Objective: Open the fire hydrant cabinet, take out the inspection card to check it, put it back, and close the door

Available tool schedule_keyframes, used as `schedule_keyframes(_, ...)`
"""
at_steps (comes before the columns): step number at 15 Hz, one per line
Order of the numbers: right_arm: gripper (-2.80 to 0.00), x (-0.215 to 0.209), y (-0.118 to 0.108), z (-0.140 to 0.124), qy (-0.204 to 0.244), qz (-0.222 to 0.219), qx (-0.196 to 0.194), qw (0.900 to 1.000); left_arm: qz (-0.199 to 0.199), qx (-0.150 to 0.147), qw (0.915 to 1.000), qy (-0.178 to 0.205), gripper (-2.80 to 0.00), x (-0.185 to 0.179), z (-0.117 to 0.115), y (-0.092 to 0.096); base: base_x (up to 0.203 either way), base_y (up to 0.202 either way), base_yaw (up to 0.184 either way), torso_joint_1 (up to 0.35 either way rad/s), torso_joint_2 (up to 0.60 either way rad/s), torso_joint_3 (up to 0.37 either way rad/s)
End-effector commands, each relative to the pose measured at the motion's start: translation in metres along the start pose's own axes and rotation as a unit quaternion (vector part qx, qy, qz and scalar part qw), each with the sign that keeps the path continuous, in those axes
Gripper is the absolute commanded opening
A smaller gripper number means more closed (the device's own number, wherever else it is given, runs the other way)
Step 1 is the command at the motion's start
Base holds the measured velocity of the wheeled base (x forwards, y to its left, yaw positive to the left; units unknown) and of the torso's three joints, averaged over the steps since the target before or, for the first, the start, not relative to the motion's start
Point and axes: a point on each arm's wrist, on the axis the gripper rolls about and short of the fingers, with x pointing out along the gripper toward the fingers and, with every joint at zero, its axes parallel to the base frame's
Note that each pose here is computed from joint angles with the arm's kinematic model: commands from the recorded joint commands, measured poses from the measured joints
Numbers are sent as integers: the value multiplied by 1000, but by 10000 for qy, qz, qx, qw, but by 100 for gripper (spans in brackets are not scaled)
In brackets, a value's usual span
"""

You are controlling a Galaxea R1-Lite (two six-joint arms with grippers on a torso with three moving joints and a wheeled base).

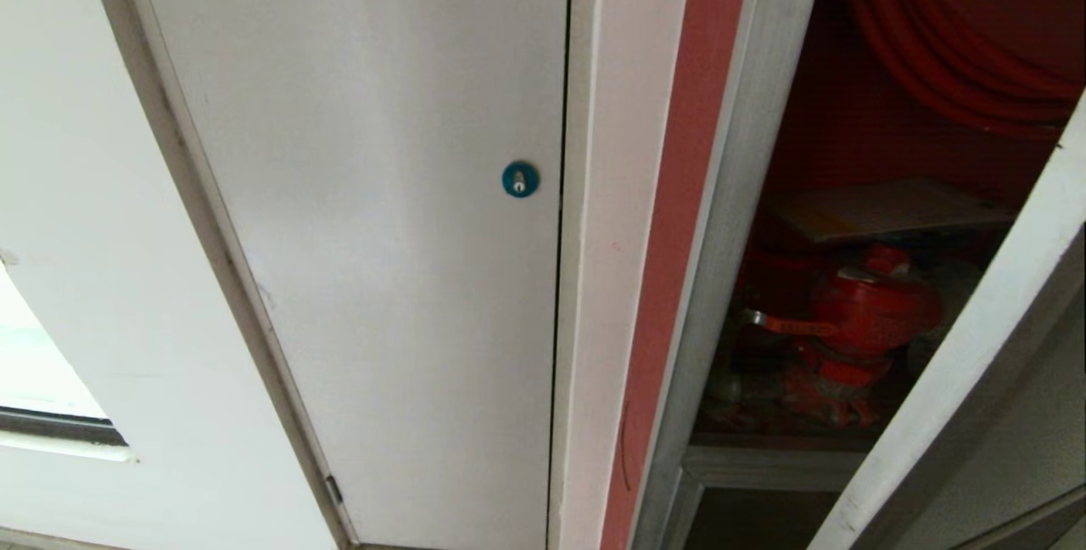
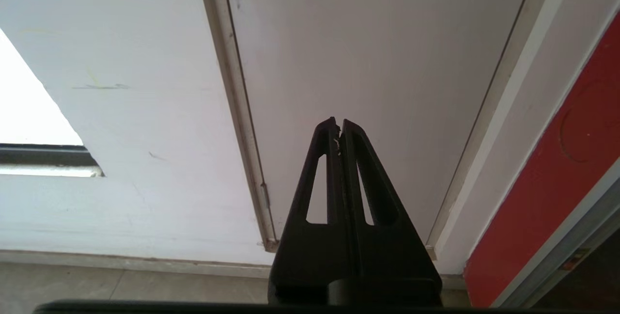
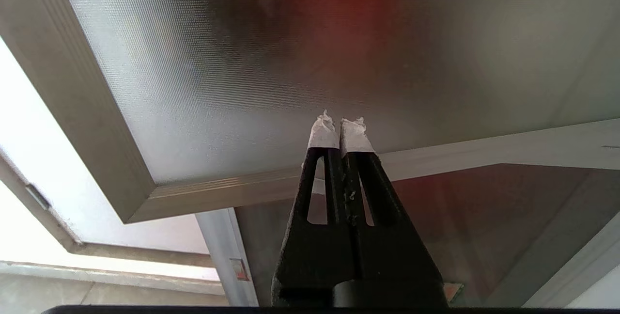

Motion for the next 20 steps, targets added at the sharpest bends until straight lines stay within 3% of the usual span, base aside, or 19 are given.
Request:
schedule_keyframes(1,-280,0,0,-1,27,4,1,10000,0,-4,10000,6,-280,0,0,0,0,0,0,0,0,0)
schedule_keyframes(20,-280,0,0,-1,20,4,1,10000,0,-4,10000,6,-280,0,0,0,0,0,0,0,0,0)
